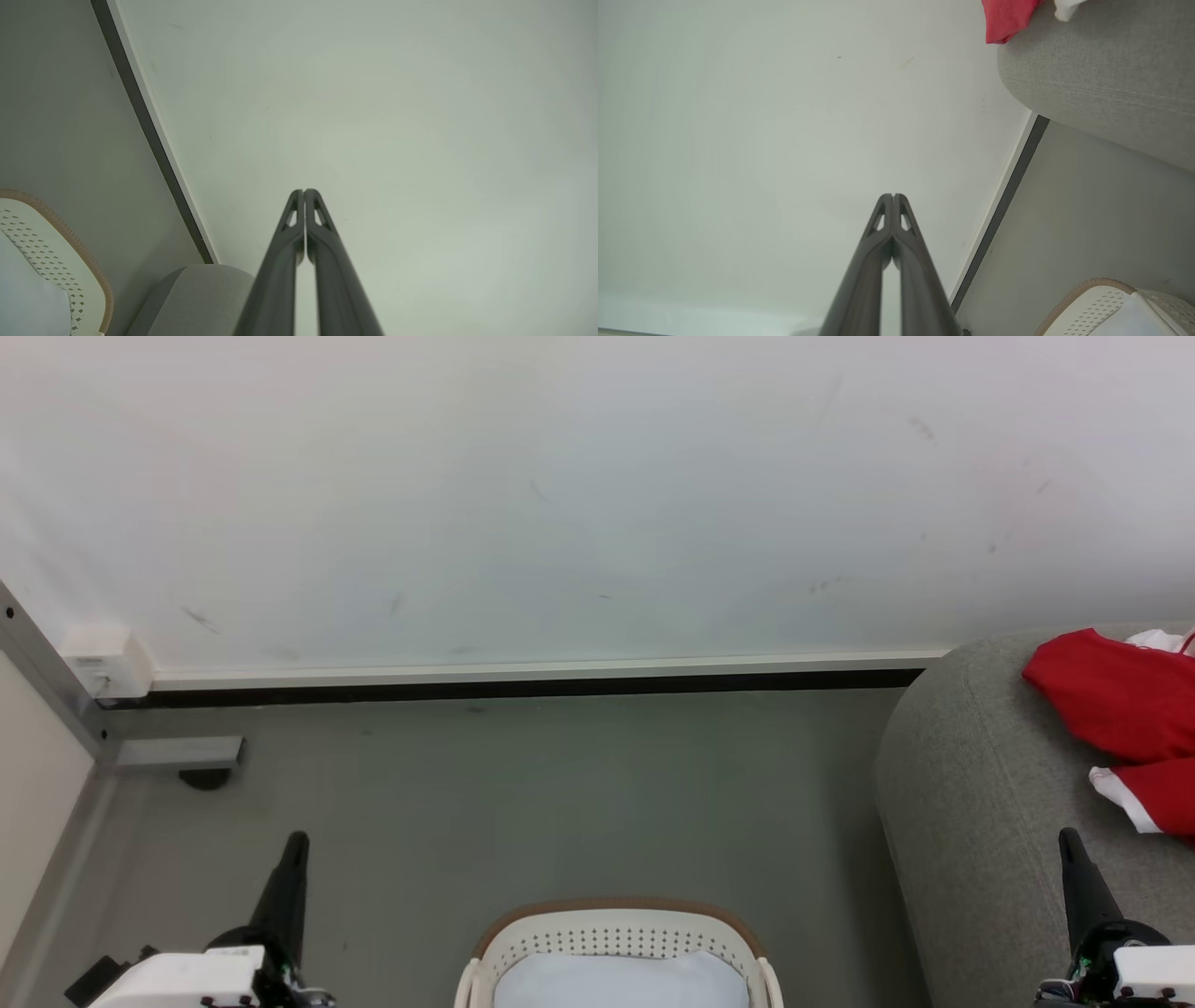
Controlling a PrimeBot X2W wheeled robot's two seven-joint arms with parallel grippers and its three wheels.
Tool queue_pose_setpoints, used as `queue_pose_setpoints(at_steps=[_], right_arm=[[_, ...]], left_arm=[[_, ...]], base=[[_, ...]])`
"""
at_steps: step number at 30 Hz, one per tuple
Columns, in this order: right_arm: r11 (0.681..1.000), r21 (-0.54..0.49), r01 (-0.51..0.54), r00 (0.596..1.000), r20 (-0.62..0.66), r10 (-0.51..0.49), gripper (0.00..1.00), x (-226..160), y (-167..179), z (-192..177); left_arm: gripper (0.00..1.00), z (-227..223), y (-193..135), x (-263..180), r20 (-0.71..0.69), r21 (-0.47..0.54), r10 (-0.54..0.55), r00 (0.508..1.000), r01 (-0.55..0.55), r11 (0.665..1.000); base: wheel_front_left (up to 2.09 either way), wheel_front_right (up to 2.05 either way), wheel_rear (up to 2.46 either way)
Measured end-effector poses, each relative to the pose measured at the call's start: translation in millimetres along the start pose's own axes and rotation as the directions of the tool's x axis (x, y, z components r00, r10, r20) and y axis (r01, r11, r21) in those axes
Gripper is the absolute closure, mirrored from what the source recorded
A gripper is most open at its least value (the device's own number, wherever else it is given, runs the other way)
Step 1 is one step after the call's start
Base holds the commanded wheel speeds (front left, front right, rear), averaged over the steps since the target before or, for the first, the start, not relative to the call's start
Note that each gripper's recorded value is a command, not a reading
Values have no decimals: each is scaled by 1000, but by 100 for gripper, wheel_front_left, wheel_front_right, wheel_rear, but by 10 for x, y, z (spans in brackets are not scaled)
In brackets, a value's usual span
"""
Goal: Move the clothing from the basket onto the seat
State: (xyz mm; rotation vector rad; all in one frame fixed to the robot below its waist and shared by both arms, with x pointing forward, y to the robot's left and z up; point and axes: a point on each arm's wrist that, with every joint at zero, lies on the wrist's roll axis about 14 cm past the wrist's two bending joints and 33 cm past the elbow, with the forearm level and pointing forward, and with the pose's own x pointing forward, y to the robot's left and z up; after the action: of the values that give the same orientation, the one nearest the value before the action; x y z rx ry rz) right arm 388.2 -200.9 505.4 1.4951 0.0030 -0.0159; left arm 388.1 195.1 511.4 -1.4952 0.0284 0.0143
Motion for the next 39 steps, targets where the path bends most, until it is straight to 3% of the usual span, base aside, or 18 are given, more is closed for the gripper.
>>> queue_pose_setpoints(at_steps=[12, 39], right_arm=[[997, 81, -13, 1000, -9, 14, 100, 26, 31, -12], [997, 80, -14, 1000, -10, 15, 100, 27, 34, -10]], left_arm=[[100, 53, -44, 8, 9, -73, -20, 1000, 21, 997], [100, 53, -45, 9, 10, -74, -20, 1000, 21, 997]], base=[[0, 0, 0], [0, 0, 0]])
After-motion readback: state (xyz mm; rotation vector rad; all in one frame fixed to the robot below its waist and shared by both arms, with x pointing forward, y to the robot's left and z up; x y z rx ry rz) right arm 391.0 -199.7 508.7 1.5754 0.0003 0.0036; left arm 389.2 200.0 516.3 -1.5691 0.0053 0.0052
